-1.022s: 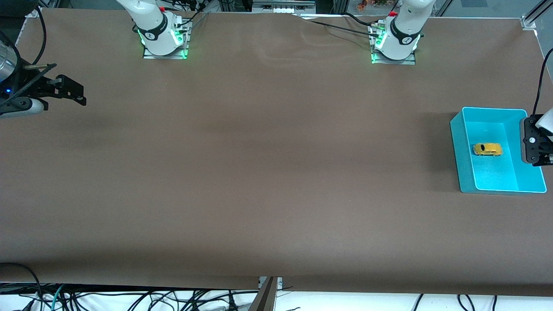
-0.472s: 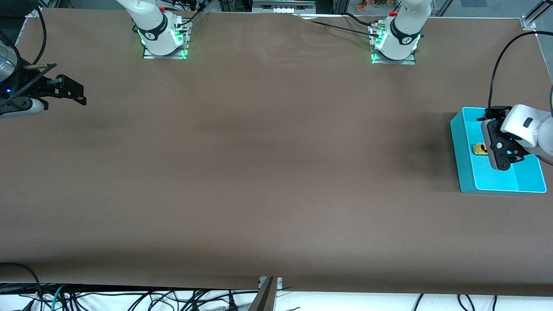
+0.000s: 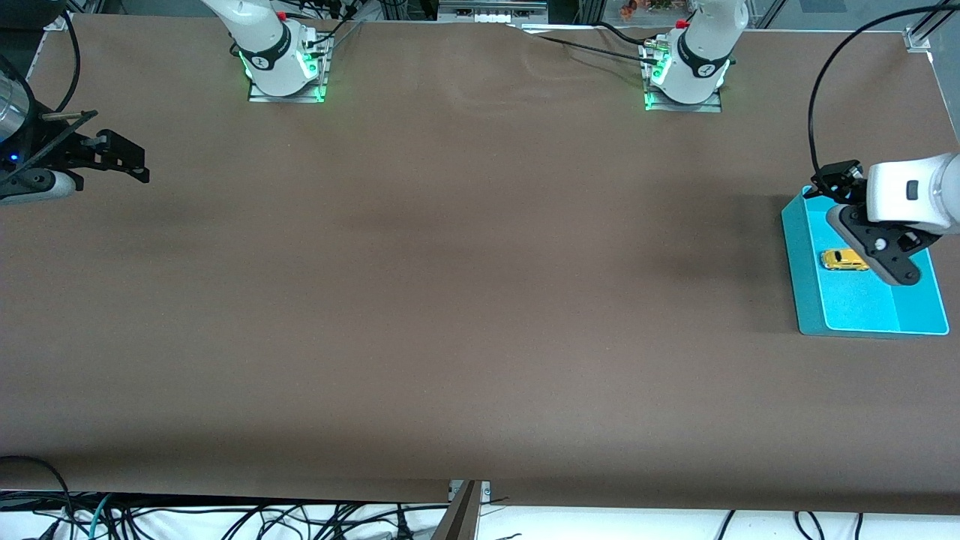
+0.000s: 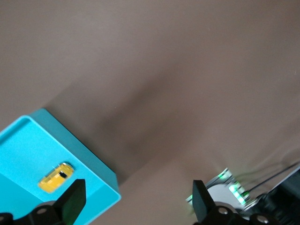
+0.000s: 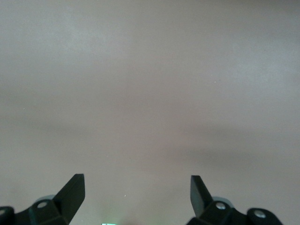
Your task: Wind and store yellow beetle car
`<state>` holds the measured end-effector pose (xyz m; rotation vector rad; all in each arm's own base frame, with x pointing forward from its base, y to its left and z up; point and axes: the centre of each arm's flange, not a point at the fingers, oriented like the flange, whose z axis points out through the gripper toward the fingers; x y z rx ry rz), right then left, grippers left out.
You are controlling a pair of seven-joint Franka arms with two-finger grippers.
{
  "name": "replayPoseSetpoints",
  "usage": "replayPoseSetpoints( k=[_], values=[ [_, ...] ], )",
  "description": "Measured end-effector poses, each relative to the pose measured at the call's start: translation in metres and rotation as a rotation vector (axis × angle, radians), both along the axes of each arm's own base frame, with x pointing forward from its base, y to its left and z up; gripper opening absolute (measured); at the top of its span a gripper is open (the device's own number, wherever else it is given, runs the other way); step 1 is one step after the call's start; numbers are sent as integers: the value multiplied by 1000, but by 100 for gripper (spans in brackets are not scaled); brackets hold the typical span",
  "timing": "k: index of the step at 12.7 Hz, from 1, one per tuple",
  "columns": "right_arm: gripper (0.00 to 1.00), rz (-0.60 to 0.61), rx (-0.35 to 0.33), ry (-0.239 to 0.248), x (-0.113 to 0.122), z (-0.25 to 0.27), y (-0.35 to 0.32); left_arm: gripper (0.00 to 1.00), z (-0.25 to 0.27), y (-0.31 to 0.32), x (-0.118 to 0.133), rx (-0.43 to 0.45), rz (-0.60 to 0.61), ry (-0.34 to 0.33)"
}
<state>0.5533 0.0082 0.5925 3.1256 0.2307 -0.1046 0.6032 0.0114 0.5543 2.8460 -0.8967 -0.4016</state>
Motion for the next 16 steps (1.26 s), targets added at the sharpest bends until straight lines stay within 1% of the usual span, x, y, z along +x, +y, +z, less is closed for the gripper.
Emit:
replayPoseSetpoints(
  k=[2,4,6,8,10,16],
  values=[
    [100,-1,0,0,0,0,0,100,17,-3,-9,8,159,-23],
    [100,-1,0,0,0,0,0,100,31,-29,-20,50,257,-75],
    [100,-1,0,1,0,0,0,100,36,-53,-37,88,361,-122],
    [100,-2,0,1,0,0,-1,100,37,-43,-48,105,466,-169],
    [100,-2,0,1,0,0,-1,100,36,-22,-53,105,510,-191],
    [100,-2,0,1,0,0,-1,100,34,-23,-53,106,515,-194]
  ],
)
